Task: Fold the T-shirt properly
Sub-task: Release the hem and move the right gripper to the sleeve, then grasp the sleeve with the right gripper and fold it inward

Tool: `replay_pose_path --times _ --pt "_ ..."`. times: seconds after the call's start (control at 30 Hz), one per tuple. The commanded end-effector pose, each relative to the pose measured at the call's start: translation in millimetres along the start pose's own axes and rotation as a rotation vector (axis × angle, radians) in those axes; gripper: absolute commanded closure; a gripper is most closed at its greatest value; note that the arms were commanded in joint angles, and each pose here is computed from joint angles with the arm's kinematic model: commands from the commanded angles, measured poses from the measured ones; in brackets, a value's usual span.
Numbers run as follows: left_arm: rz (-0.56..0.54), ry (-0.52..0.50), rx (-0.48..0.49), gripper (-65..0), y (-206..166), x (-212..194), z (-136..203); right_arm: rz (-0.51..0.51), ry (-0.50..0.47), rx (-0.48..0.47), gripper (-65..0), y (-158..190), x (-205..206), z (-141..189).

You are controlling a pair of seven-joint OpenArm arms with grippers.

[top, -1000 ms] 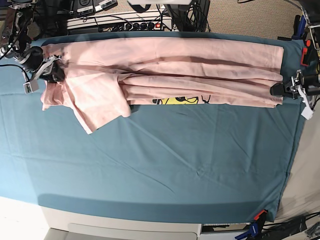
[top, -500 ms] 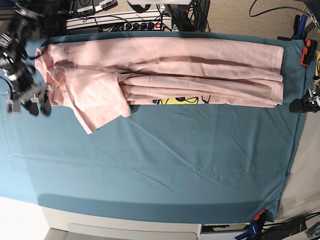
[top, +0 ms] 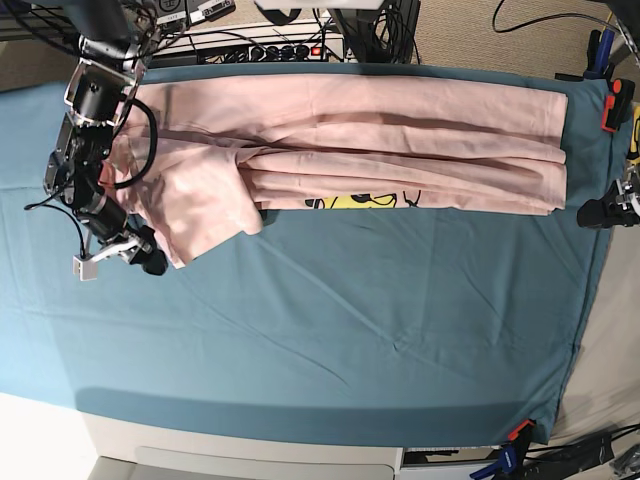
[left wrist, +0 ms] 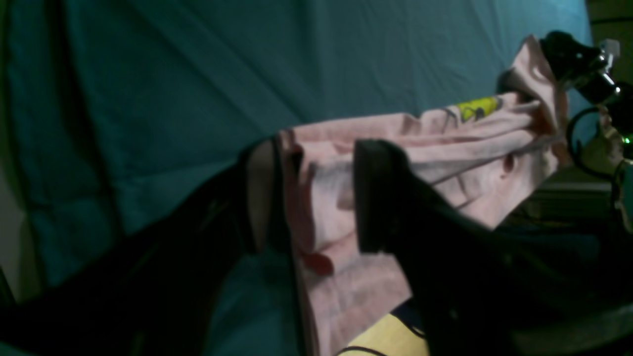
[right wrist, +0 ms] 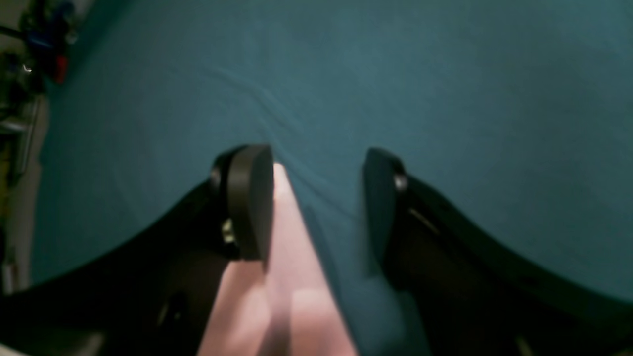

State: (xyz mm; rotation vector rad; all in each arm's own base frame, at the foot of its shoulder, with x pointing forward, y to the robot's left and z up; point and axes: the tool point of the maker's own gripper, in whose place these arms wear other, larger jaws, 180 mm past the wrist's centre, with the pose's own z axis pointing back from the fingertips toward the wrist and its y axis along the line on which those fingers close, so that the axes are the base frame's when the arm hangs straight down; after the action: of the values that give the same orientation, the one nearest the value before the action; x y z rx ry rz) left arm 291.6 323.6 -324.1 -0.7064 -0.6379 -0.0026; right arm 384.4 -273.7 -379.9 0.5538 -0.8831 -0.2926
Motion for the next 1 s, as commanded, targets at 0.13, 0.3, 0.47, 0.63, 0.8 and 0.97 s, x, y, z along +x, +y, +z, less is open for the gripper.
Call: replay_pose_path --times 0.13,0.3,0.47,0.63,0.8,0.97 --pt "-0.040 -0.041 0.006 -28.1 -2.8 19.7 12.1 -0.001 0.032 0.051 -30.2 10.4 4.7 3.5" --pt "-0.039 -0.041 0.006 -28.1 -2.8 19.6 12.1 0.014 0.053 0.070 -30.0 15.2 1.4 2.2" --pt "-0.039 -0.041 0.006 -28.1 -2.8 19.6 12.1 0.059 0.047 0.132 -15.3 27.6 2.0 1.6" --pt "-0.039 -0.041 0.006 -28.1 -2.8 19.6 12.1 0.113 0.034 0.167 0.0 40.9 11.8 6.0" --pt "-0.039 -0.041 0.006 -28.1 -2.8 19.6 12.1 0.252 0.021 0.205 0.0 71.2 26.2 24.0" --pt "-0.040 -0.042 0.006 -28.1 -2.7 19.8 12.3 0.460 -0.003 0.212 0.0 105.6 17.1 58.9"
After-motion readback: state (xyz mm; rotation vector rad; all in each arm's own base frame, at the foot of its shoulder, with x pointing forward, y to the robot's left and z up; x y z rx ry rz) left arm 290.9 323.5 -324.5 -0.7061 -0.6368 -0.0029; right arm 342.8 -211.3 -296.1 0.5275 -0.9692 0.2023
